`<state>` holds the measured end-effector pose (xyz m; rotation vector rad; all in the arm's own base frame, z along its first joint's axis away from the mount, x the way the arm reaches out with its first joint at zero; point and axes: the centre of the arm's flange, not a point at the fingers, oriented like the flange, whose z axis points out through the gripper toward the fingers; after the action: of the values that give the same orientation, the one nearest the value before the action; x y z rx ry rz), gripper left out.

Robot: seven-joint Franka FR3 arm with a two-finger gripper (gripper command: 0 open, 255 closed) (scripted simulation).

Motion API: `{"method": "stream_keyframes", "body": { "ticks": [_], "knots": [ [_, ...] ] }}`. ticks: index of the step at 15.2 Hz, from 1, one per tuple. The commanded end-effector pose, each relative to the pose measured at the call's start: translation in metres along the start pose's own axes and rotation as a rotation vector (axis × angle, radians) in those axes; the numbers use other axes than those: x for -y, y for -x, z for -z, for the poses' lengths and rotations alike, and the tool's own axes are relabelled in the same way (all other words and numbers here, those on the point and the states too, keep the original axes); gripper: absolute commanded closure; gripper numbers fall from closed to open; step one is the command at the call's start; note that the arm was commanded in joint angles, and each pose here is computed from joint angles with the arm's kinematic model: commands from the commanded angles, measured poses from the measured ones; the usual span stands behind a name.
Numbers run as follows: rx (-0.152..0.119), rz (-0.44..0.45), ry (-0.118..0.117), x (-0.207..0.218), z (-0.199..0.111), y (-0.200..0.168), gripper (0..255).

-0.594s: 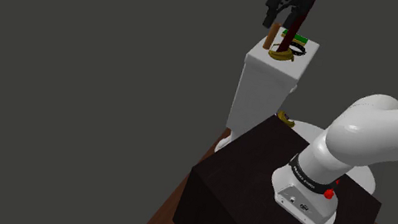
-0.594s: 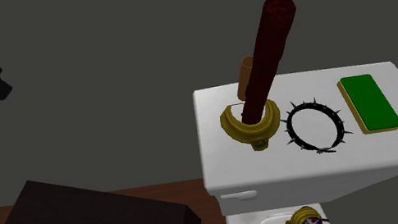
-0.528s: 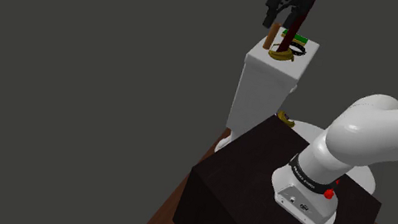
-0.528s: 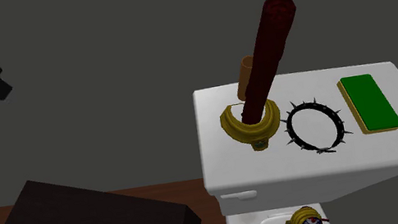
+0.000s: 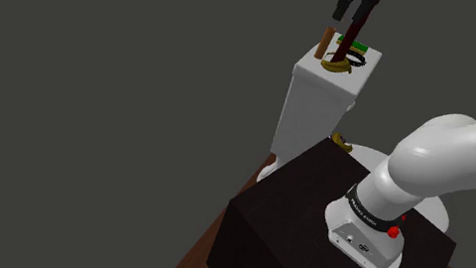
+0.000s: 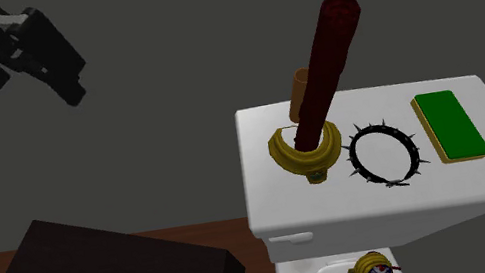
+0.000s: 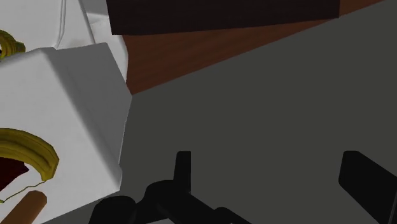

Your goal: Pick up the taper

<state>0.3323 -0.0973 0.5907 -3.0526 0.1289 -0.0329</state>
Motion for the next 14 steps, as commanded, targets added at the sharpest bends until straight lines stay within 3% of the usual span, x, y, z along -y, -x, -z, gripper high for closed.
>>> {"method": "stream_keyframes", "body": {
  "ticks": [1, 14],
  "knots": [
    [0.012, 0.009, 0.006, -0.023, 0.011, -0.011, 0],
    [0.082, 0.059, 0.035, -0.173, 0.054, -0.082, 0]
  ]
}}
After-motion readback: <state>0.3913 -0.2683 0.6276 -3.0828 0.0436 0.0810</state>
